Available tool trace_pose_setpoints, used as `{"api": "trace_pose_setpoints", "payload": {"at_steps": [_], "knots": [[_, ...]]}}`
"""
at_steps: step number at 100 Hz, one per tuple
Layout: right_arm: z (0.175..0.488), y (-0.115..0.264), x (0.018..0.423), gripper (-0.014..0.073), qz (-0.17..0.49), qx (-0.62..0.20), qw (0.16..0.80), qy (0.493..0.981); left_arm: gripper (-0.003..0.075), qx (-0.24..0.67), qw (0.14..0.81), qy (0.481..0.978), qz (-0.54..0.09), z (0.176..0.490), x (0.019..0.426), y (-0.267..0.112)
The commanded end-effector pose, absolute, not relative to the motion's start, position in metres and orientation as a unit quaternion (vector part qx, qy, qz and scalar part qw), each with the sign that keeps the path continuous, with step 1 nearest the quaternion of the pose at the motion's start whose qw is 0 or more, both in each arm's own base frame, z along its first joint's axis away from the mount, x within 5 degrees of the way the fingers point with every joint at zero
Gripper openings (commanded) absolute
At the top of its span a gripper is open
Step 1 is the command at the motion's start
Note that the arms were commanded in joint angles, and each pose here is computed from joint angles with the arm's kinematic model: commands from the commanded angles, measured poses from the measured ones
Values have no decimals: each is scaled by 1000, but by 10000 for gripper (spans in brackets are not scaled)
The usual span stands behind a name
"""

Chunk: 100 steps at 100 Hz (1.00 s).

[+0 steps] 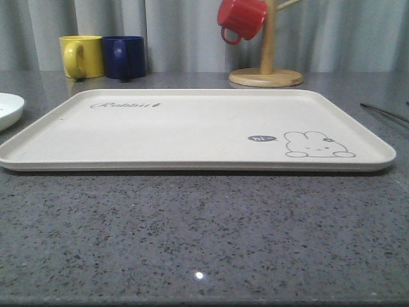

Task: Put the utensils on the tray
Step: 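Grasp the white plate rim with the left gripper and lift it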

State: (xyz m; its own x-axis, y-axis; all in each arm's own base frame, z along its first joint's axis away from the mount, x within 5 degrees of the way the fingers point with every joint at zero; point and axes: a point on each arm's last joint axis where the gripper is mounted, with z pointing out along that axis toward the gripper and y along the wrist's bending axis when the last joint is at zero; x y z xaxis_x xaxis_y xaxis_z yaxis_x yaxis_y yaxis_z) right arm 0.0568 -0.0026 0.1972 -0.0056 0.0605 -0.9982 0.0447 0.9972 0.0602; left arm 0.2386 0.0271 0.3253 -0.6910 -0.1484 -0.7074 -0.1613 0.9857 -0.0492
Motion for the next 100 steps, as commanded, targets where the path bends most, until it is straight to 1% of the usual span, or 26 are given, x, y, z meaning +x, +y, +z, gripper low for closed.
{"api": "trace_pose_setpoints", "payload": {"at_steps": [1, 3, 8, 12, 24, 43, 59, 65, 71, 72, 75, 79, 81, 86, 92, 93, 98, 100], "knots": [[206, -3, 55, -69, 3, 34, 740, 672, 430, -123, 372, 920, 1, 341, 256, 42], [206, -3, 55, -69, 3, 34, 740, 672, 430, -129, 350, 928, -1, 337, 258, 45], [206, -3, 55, -69, 3, 34, 740, 672, 430, -146, 327, 934, 0, 337, 268, 55], [206, -3, 55, -69, 3, 34, 740, 672, 430, -156, 295, 943, -1, 331, 274, 61], [206, -3, 55, -69, 3, 34, 740, 672, 430, -176, 238, 955, -2, 320, 291, 76], [206, -3, 55, -69, 3, 34, 740, 672, 430, -187, 191, 964, -4, 297, 315, 89], [206, -3, 55, -69, 3, 34, 740, 672, 428, -190, 158, 969, -13, 281, 325, 90], [206, -3, 55, -69, 3, 34, 740, 672, 414, -190, 153, 970, -14, 278, 326, 91], [206, -3, 55, -69, 3, 34, 740, 672, 377, -190, 149, 970, -14, 275, 327, 91], [206, -3, 55, -69, 3, 34, 740, 672, 358, -190, 149, 970, -14, 275, 327, 91], [206, -3, 55, -69, 3, 34, 740, 672, 334, -191, 148, 970, -14, 275, 328, 91], [206, -3, 55, -69, 3, 34, 740, 672, 269, -191, 148, 970, -14, 275, 328, 91], [206, -3, 55, -69, 3, 34, 740, 672, 248, -191, 148, 970, -16, 275, 328, 91], [206, -3, 55, -69, 3, 34, 740, 672, 160, -192, 148, 970, -19, 275, 328, 90], [206, -3, 55, -69, 3, 34, 740, 672, 83, -193, 150, 970, -20, 275, 328, 90], [206, -3, 55, -69, 3, 34, 740, 672, 50, -193, 150, 970, -20, 275, 328, 90], [206, -3, 55, -69, 3, 34, 740, 672, -22, -193, 151, 969, -20, 275, 328, 90], [206, -3, 55, -69, 3, 34, 740, 672, -18, -193, 151, 969, -20, 275, 328, 90]]}}
